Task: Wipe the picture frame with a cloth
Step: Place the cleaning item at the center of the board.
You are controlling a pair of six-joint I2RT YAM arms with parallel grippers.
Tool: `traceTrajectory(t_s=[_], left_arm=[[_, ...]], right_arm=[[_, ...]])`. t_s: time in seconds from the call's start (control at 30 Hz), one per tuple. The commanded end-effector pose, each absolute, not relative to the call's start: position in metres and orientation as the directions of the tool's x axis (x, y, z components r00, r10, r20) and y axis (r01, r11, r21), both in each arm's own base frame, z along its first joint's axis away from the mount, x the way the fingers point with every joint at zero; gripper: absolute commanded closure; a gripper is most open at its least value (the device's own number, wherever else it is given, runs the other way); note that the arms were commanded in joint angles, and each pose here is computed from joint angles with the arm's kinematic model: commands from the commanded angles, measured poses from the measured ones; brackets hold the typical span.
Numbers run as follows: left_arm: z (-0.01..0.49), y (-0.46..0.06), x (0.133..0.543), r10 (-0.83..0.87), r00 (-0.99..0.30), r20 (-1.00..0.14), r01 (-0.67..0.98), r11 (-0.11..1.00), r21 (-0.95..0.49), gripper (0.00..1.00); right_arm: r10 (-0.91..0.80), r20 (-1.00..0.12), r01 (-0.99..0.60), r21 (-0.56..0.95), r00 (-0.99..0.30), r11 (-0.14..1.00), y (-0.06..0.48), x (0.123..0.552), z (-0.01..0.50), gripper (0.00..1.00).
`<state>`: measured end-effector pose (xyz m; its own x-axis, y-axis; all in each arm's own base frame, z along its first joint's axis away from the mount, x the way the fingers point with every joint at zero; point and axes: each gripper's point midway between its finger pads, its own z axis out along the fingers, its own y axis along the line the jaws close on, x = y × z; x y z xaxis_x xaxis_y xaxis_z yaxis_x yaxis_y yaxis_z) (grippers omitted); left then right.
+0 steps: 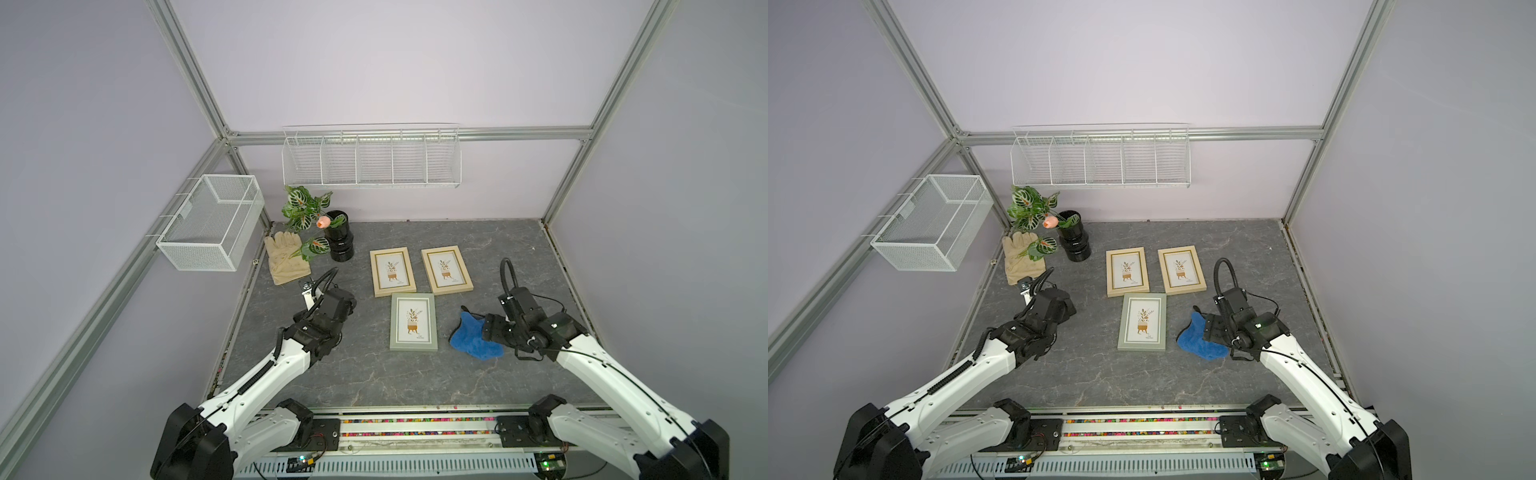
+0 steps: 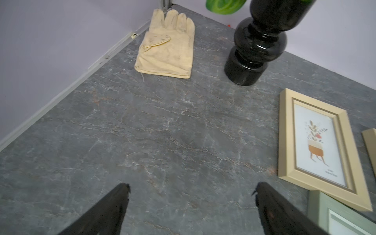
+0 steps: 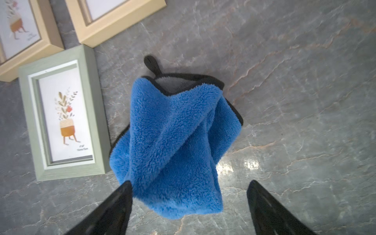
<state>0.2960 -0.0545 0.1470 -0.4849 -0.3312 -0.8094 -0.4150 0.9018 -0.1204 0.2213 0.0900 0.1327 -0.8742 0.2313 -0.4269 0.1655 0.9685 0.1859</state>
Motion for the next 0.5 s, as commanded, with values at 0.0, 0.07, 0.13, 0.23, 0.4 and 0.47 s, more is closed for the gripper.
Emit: traceTrajectory(t_s=[0.0, 0.07, 0.13, 0.23, 0.4, 0.47], left_arm=[[0.161, -0.034, 0.301, -0.32, -0.431, -0.843, -0.495, 0.865, -0.076, 0.0], [0.166, -0.026, 0.302, -0.301, -0.414, -0.859, -0.518, 0.854, -0.05, 0.0], [0.168, -0.022, 0.304, -0.29, -0.404, -0.868, -0.523, 0.851, -0.041, 0.0], [0.169, -0.017, 0.301, -0.28, -0.395, -0.875, -0.536, 0.844, -0.028, 0.0], [0.171, -0.003, 0.305, -0.231, -0.373, -0.899, -0.543, 0.84, 0.009, 0.0], [0.175, 0.007, 0.309, -0.222, -0.341, -0.913, -0.57, 0.821, 0.014, 0.0]], right_arm=[[0.15, -0.456, 0.083, 0.163, -0.877, 0.983, 0.091, 0.225, 0.146, 0.11], [0.136, -0.459, 0.065, 0.168, -0.878, 0.984, 0.096, 0.229, 0.148, 0.11], [0.132, -0.454, 0.068, 0.155, -0.881, 0.986, 0.096, 0.233, 0.143, 0.11], [0.13, -0.427, 0.081, 0.131, -0.895, 0.988, 0.094, 0.233, 0.127, 0.11], [0.169, -0.434, 0.123, 0.132, -0.885, 0.984, 0.083, 0.25, 0.123, 0.11], [0.202, -0.488, 0.186, 0.081, -0.849, 0.979, 0.061, 0.266, 0.134, 0.11]])
